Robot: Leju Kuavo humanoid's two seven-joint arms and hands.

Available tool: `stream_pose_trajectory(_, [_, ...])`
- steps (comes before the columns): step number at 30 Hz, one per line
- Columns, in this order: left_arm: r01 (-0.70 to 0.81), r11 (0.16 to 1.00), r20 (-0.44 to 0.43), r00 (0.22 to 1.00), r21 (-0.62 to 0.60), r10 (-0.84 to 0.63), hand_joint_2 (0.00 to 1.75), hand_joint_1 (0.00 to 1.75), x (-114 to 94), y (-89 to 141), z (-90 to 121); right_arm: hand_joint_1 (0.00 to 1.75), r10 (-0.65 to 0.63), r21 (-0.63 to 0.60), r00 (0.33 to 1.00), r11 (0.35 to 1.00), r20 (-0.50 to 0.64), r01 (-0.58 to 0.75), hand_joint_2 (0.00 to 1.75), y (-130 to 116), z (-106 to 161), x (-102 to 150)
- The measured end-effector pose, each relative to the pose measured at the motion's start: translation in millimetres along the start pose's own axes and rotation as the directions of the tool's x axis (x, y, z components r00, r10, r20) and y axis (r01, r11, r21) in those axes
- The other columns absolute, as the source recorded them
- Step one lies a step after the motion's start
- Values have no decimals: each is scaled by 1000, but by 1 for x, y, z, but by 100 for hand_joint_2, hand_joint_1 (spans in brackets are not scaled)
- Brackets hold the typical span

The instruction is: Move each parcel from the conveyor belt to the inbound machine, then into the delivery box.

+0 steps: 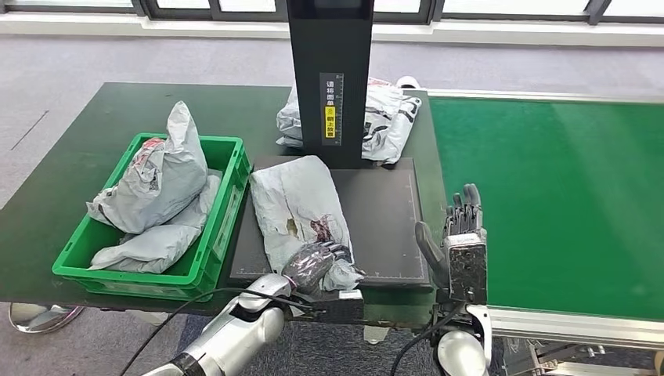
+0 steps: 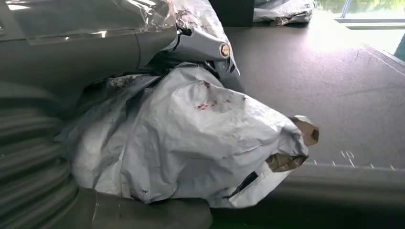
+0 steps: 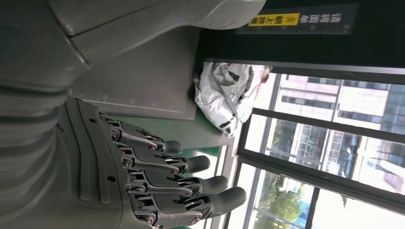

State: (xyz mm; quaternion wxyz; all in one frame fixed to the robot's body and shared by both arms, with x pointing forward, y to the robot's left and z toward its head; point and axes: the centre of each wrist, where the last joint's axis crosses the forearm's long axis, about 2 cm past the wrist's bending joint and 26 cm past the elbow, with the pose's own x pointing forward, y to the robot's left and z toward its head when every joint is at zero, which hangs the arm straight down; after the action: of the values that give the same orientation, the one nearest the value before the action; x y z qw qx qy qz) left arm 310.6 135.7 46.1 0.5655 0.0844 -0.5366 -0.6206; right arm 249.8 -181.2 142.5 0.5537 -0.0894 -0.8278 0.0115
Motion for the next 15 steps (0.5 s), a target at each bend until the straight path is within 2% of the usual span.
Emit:
stream_pose_trajectory(6, [3, 1000, -31, 1000, -5, -3, 175, 175, -10, 11, -3, 0, -14, -4, 1000, 1000, 1, 14, 175, 3, -1, 2])
stream_pose_trajectory(12, [-41, 993, 4, 999, 109, 41, 175, 175, -7, 32, -5, 0, -24, -29, 999, 999, 32, 25, 175, 1, -2, 11])
stream_pose_trajectory(15, [-66, 984, -13, 998, 165, 69, 175, 175, -14, 45, -2, 0, -23, -31, 999, 999, 27, 24, 175, 0, 2, 11])
